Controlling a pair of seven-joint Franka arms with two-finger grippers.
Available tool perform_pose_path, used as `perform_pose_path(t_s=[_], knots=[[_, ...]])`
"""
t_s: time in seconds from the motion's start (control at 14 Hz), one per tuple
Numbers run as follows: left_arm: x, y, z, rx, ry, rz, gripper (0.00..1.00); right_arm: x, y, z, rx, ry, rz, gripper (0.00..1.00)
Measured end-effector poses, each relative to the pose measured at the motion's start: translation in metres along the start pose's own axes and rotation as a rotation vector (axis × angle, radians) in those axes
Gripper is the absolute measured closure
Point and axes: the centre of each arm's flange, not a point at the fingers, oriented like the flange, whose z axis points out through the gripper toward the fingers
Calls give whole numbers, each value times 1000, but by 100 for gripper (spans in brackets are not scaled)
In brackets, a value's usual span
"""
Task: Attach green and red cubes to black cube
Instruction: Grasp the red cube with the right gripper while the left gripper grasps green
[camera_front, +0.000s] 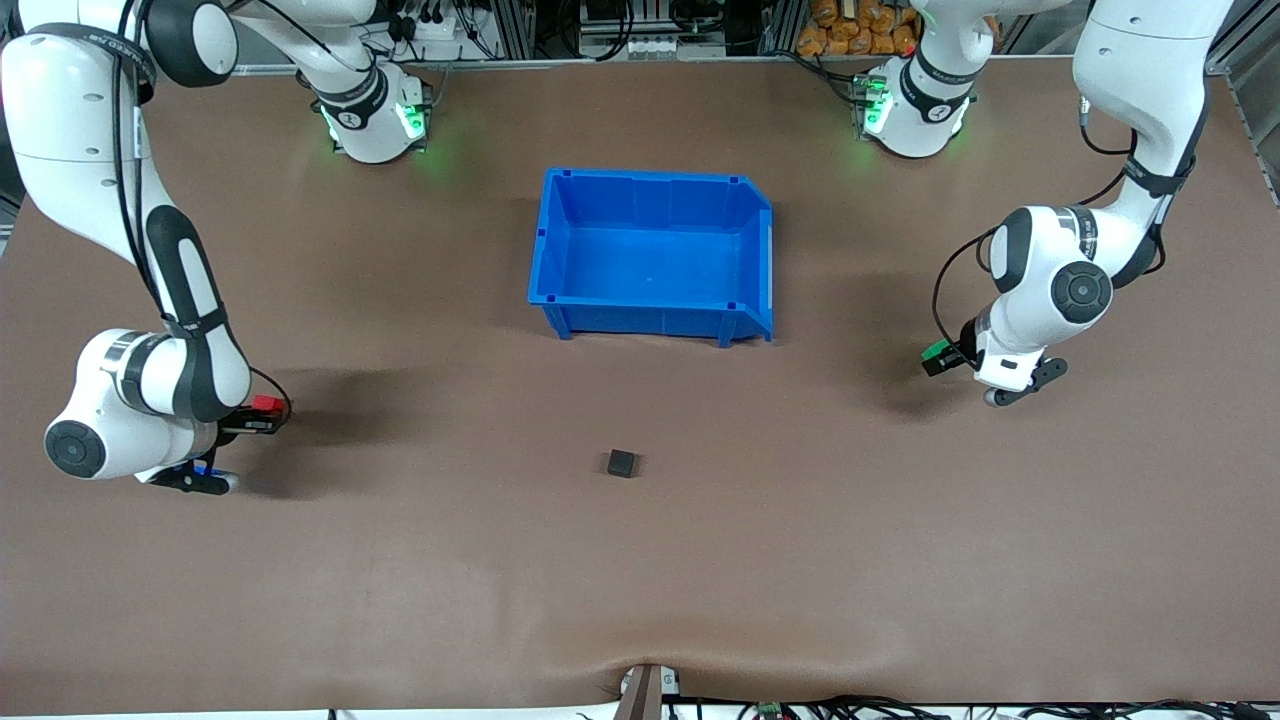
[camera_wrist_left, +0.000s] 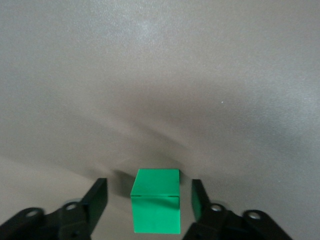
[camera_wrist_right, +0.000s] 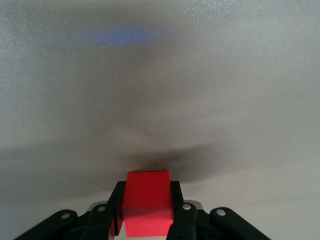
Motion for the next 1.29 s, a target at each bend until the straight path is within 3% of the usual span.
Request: perform_pose_path(t_s=[0.07,0.21,0.36,0.5,0.79,1.07,1.29], knots=[[0,0,1,-1,-2,-10,37,0,-1,0,1,-5,16,60],[0,1,0,-3,0,-37,41,-3,-10,-4,19,-31,103,60],[1,3,-1,-5,2,-54,62,-10,-46,-20,66,-109,240,60],[2,5,-2,-7,5,-94,61,-20,-98,-48,129,-171,414,60],[4,25,-13,-37,25,-277,61,-40,-208,-87,218,-212,745,60],[12,79,-44,-116,65,-548,61,-51,-310,-103,400,-159,1072,60],[17,126,-53,-163,77,-607,61,-61,-378,-93,522,-86,1238,60]])
